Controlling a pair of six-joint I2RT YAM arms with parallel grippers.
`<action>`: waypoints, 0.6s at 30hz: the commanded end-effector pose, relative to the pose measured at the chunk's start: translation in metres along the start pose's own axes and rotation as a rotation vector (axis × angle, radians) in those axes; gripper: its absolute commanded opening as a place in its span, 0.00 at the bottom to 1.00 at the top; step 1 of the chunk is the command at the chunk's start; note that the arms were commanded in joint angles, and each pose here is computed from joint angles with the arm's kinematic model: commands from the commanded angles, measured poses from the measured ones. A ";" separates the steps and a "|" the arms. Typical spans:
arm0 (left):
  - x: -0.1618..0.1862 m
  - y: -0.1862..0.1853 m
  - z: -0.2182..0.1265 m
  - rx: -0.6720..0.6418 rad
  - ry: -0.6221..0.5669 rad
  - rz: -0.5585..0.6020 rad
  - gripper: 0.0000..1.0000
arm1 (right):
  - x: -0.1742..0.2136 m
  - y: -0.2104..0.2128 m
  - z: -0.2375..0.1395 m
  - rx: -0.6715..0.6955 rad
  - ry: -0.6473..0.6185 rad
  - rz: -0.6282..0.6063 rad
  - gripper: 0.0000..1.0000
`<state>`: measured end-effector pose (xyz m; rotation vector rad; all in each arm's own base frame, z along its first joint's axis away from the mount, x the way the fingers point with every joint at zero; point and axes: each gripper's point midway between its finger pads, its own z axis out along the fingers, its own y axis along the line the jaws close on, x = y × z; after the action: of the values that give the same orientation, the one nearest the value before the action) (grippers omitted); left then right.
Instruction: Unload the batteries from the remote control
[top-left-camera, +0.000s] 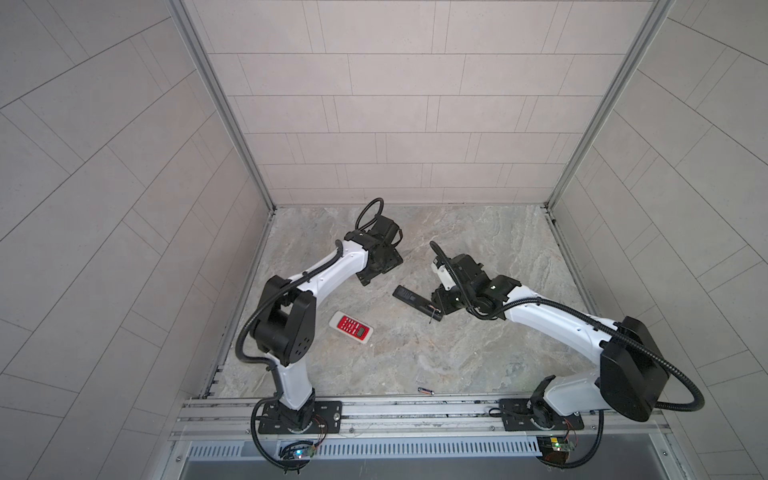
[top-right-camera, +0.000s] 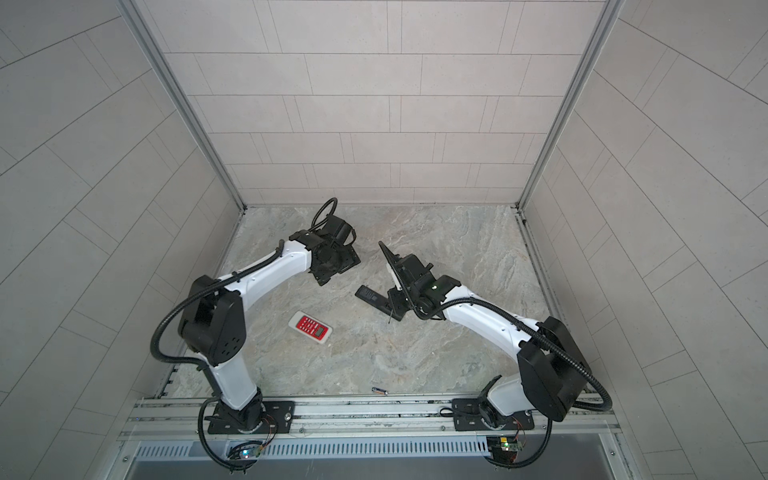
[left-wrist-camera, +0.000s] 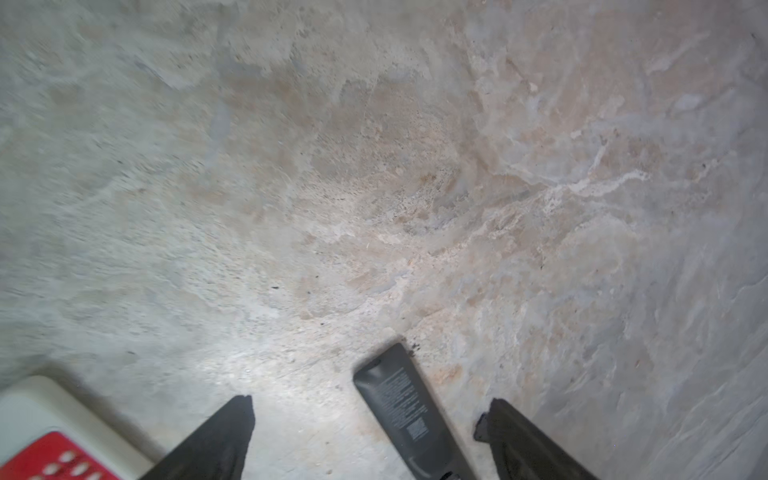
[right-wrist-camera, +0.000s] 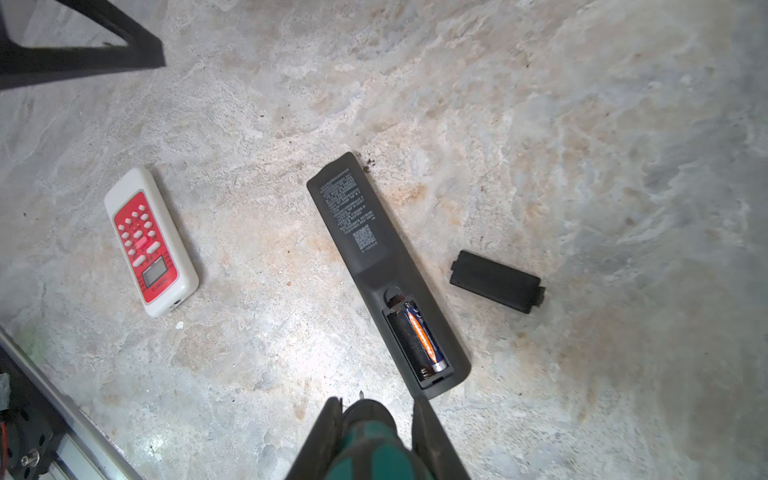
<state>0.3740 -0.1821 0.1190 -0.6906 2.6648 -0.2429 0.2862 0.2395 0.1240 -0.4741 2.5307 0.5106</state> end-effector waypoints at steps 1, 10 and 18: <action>0.002 0.040 0.006 -0.127 -0.022 0.147 0.95 | -0.009 0.003 0.003 -0.035 -0.014 -0.004 0.00; -0.001 0.027 0.003 -0.019 -0.034 0.121 1.00 | -0.017 -0.030 -0.005 0.091 -0.045 0.031 0.00; -0.005 -0.018 0.003 0.221 -0.009 0.108 1.00 | -0.028 -0.049 -0.018 0.192 -0.145 0.070 0.00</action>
<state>0.3755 -0.1814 0.1053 -0.5267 2.6696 -0.3416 0.3144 0.2065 0.1292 -0.3378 2.4871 0.3735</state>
